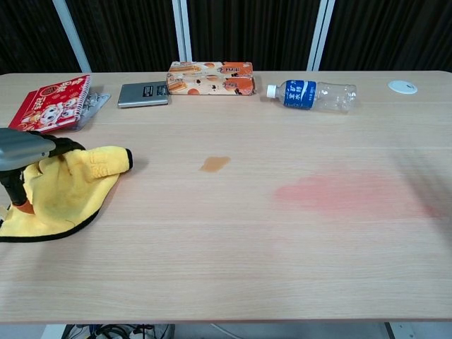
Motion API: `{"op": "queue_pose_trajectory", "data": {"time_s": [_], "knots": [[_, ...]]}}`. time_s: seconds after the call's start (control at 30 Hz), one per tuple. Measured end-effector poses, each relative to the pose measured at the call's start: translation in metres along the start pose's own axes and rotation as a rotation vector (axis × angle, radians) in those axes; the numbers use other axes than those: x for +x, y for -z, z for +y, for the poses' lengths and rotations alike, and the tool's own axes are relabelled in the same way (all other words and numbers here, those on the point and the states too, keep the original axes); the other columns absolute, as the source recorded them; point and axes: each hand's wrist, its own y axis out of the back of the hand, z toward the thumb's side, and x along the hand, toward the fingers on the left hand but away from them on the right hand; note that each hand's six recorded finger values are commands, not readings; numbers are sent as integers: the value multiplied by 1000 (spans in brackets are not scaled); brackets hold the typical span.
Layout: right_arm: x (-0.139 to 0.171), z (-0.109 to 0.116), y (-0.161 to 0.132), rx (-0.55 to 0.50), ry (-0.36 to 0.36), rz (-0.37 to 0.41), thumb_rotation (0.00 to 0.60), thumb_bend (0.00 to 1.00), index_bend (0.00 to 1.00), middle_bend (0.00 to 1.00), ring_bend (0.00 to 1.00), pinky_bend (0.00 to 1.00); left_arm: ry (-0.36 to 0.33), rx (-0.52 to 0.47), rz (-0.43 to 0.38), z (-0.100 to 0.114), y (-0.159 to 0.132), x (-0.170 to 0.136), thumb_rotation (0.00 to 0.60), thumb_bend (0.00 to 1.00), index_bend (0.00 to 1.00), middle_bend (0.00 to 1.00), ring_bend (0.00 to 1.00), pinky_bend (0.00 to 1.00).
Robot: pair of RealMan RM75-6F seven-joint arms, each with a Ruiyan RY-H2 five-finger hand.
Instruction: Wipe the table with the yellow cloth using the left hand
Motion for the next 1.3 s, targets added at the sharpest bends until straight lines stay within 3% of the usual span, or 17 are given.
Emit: {"op": "queue_pose_trajectory", "data": {"time_s": [0.3,0.53,0.6,0.77,0.87,0.97,1.3], "knots": [[0,-1,0,2,-6,-2,600,236,134,0,0,212,6,3,-9,0,-5,3,600,0,0,0,0,10],[0,-1,0,-2,-8,-6,600,236,140,0,0,212,3,7,-3,0,-5,4,600,21,35,5,6,143],[0,-1,0,-4,-10,-7,600,236,142,0,0,212,2,9,-2,0,-4,4,600,90,119,62,56,238],[0,-2,0,-7,-12,-9,600,236,143,0,0,212,-14,11,-3,2,-5,5,600,410,530,519,449,641],[0,-2,1,-9,-15,-12,600,237,143,0,0,212,-43,16,-9,6,-7,5,600,495,704,686,602,775],[0,-2,1,-8,-15,-12,600,238,143,0,0,212,-87,16,-21,11,-11,6,600,522,745,740,652,816],[0,-2,1,-11,-13,-16,600,239,144,0,0,212,-196,12,-71,28,-30,13,600,527,754,748,658,821]]}}
